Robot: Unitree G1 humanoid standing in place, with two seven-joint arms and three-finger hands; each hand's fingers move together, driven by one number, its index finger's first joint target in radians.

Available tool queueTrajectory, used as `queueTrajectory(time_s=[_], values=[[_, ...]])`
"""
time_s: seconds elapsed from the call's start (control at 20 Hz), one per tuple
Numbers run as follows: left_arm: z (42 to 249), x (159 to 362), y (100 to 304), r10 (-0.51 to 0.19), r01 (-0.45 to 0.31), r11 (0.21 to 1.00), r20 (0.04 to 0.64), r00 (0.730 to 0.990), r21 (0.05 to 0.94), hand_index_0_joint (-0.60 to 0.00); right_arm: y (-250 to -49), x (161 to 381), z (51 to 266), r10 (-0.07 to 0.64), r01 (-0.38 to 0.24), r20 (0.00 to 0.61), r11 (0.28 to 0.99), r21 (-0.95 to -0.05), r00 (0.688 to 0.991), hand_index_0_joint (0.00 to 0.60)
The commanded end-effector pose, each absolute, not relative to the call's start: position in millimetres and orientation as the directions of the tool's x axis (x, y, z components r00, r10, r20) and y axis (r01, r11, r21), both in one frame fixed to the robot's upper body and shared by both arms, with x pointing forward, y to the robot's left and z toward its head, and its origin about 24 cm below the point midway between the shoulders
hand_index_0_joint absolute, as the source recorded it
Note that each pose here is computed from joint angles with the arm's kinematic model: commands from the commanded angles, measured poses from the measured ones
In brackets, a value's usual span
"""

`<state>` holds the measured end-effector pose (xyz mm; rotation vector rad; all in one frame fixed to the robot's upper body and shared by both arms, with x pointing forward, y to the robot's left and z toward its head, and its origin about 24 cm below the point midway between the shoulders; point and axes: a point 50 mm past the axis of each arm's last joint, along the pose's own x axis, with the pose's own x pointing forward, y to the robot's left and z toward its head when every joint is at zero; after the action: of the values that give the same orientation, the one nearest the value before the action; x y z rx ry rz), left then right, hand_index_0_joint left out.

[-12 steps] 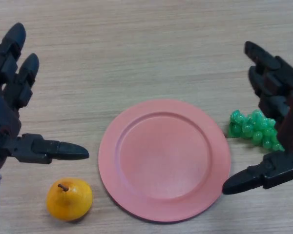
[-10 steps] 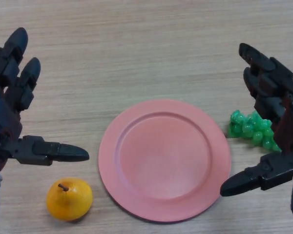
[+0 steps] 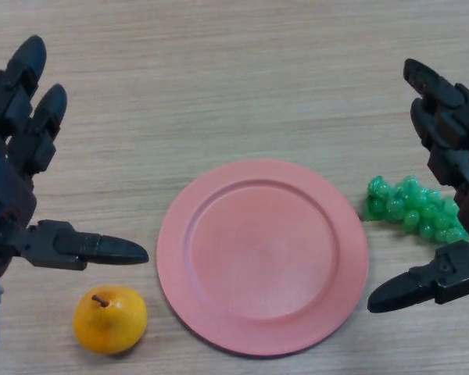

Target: Pick up the yellow pear and place it on the plate

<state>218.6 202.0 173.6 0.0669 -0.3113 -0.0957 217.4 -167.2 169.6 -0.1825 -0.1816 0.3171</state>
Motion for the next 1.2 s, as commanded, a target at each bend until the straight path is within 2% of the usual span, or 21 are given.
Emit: queueTrajectory(time_s=[0.05,0.1,0.15,0.25,0.35,0.5,0.65,0.8,0.95,1.1,1.2], values=[[198,202,213,-0.122,0.046,0.983,0.44,0.889,0.179,0.0,-172,212,195,0.333,-0.248,0.322,0.929,-0.276,0.886,0.0],[194,197,218,-0.151,0.049,0.969,0.422,0.894,0.243,0.0,-171,214,194,0.329,-0.243,0.325,0.929,-0.279,0.886,0.0],[192,196,223,-0.142,0.031,0.967,0.433,0.89,0.253,0.0,-171,215,194,0.327,-0.243,0.326,0.931,-0.274,0.887,0.0],[190,190,241,-0.12,-0.002,0.96,0.415,0.902,0.282,0.0,-167,218,192,0.331,-0.25,0.321,0.93,-0.27,0.887,0.0],[179,187,251,-0.11,-0.035,0.945,0.415,0.903,0.325,0.0,-163,222,188,0.342,-0.272,0.301,0.929,-0.253,0.89,0.0],[155,188,267,-0.074,-0.06,0.944,0.383,0.921,0.326,0.0,-152,228,185,0.383,-0.314,0.272,0.911,-0.266,0.883,0.0],[135,188,275,-0.051,-0.085,0.937,0.375,0.926,0.338,0.0,-147,232,187,0.404,-0.331,0.288,0.904,-0.269,0.868,0.0],[102,185,285,-0.024,-0.081,0.936,0.291,0.957,0.344,0.0,-139,236,182,0.463,-0.393,0.256,0.876,-0.28,0.849,0.0],[76,188,283,-0.045,-0.036,0.935,0.22,0.974,0.353,0.0,-140,239,183,0.465,-0.395,0.261,0.875,-0.279,0.846,0.0],[48,191,281,-0.084,0.042,0.938,0.107,0.991,0.343,0.0,-139,241,182,0.459,-0.389,0.259,0.878,-0.278,0.85,0.0],[37,196,278,-0.091,0.059,0.936,0.078,0.993,0.346,0.0,-140,241,183,0.453,-0.381,0.27,0.881,-0.279,0.85,0.0]])
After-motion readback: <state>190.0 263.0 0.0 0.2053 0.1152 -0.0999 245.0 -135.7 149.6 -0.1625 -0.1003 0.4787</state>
